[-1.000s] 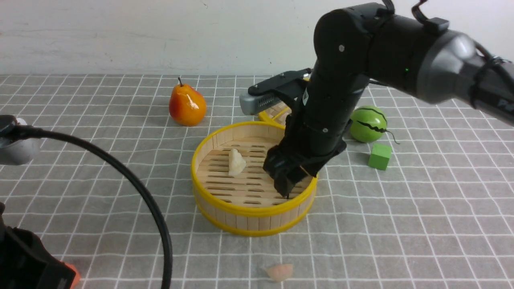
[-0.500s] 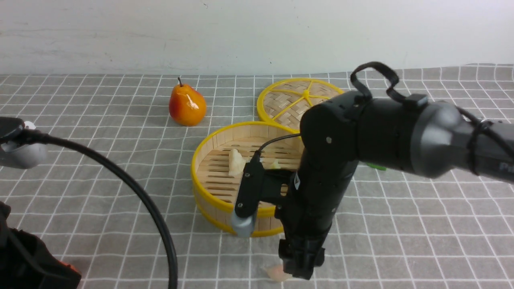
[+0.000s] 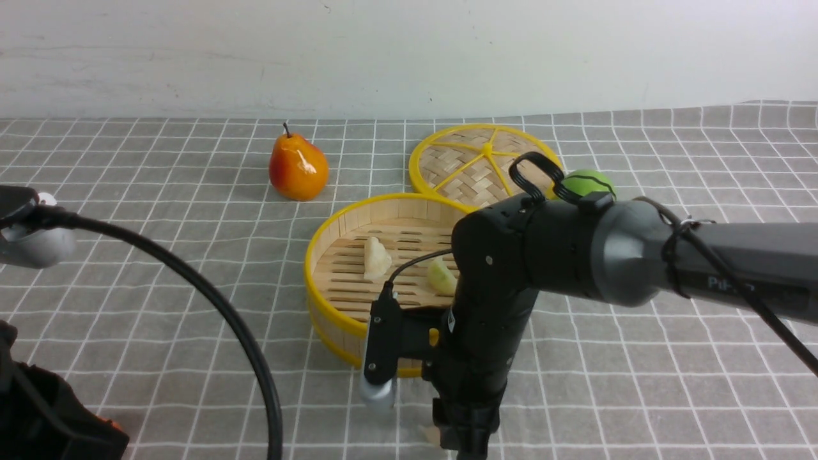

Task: Put the dumplings into the steamer on the table with the grey tablecloth.
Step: 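Reach for and grasp a dumpling lying on the table beside the steamer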

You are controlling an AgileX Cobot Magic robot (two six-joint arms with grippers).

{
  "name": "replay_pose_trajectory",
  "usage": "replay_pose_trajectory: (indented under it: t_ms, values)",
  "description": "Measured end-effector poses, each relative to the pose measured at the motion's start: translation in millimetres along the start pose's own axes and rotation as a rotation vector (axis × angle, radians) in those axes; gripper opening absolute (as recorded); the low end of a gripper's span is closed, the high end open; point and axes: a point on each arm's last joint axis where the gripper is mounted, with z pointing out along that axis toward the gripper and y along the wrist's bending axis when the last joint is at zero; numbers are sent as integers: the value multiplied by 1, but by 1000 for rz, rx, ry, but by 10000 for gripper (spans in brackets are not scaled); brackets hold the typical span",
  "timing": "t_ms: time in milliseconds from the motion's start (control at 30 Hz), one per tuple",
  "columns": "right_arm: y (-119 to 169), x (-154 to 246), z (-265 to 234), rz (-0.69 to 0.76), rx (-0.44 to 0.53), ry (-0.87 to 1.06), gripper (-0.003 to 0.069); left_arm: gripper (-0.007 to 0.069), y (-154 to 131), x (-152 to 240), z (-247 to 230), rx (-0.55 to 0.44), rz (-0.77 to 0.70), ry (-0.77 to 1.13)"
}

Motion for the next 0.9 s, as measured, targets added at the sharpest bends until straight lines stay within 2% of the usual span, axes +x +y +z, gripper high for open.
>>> replay_pose_trajectory:
  t_ms: [100, 300, 433, 567, 667, 733, 900]
  values:
    - [-1, 0, 3, 0, -3, -1, 181, 6, 0, -1, 0, 1, 1, -14]
    - [-1, -1, 4, 1, -9, 4, 173, 12, 0, -1, 0, 2, 15, -16]
    - [-1, 0, 6, 1, -11, 7, 221, 17, 0, -1, 0, 2, 18, -16]
    - [-3, 0, 11, 2, -9, 10, 316, 17, 0, -2, 0, 2, 19, -17]
    - [-3, 0, 12, 3, -9, 9, 338, 18, 0, -2, 0, 2, 19, -17]
    - [-3, 0, 12, 1, -7, 10, 325, 18, 0, -1, 0, 1, 19, -15]
    - [-4, -1, 9, -4, 0, 8, 181, 20, 0, -1, 0, 1, 19, -9]
